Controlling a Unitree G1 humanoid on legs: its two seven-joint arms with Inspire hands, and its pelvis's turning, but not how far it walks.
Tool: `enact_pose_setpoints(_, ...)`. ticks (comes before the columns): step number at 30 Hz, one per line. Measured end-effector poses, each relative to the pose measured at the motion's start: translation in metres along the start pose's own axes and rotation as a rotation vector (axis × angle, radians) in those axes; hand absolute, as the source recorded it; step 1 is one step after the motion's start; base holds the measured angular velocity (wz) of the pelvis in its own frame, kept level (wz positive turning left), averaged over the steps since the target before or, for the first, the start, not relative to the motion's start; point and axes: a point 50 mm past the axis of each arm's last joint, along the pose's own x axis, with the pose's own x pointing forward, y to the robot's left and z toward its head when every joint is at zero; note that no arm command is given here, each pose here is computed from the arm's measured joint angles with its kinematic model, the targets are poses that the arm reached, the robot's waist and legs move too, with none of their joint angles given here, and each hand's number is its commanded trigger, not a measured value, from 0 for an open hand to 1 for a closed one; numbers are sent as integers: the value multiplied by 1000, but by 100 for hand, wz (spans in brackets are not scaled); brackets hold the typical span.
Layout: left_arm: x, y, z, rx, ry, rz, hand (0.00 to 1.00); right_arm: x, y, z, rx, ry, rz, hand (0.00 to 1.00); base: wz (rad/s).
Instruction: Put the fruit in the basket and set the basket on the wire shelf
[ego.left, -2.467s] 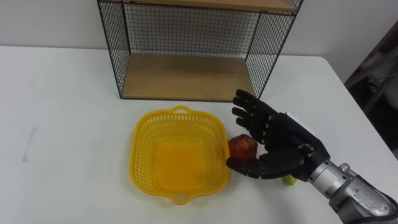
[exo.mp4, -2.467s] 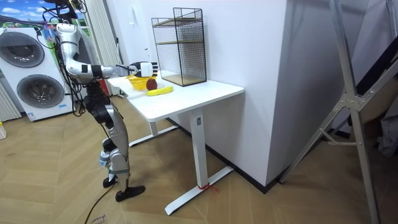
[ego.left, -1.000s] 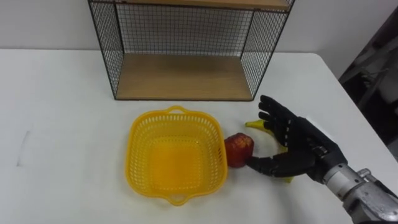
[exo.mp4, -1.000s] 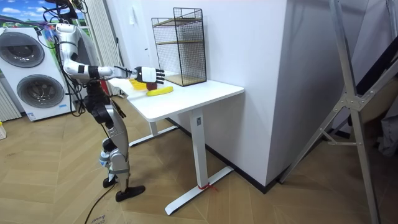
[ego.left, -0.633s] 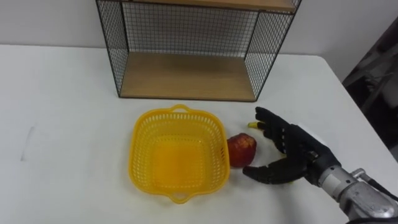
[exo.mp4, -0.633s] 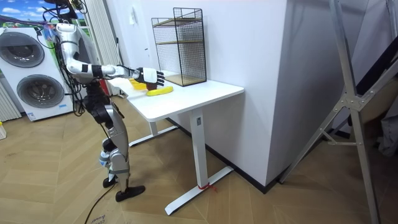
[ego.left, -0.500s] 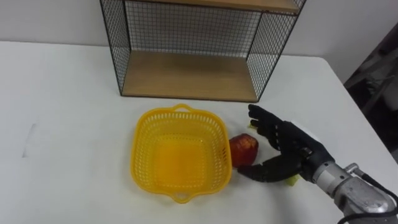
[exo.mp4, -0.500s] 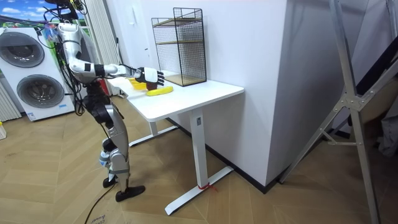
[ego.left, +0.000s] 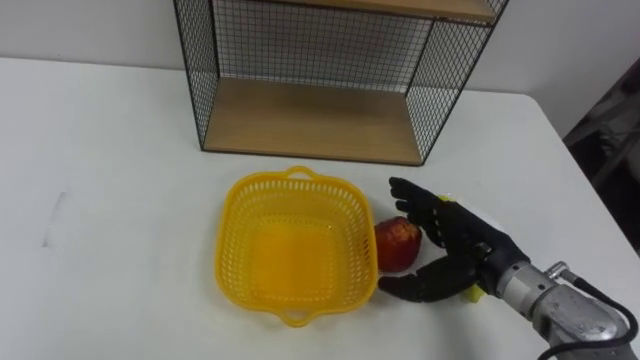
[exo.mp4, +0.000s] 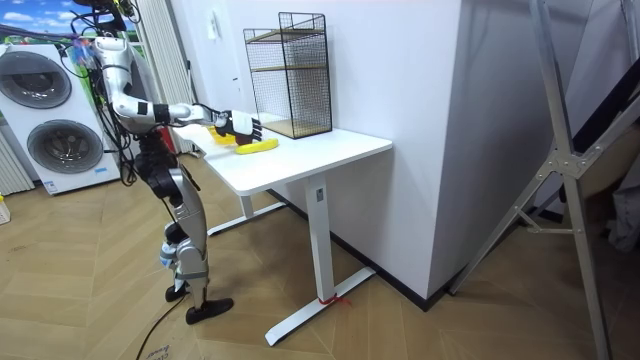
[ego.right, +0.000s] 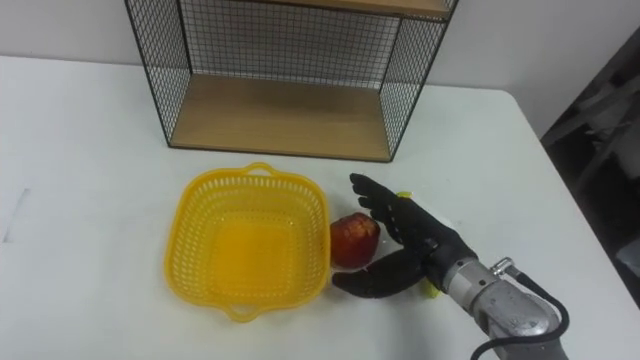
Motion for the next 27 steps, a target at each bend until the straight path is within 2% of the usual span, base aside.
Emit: enact_pose_setpoints(27, -1, -1, -3, -2, 8, -4, 0, 3, -2, -3, 4, 23, 16, 100, 0)
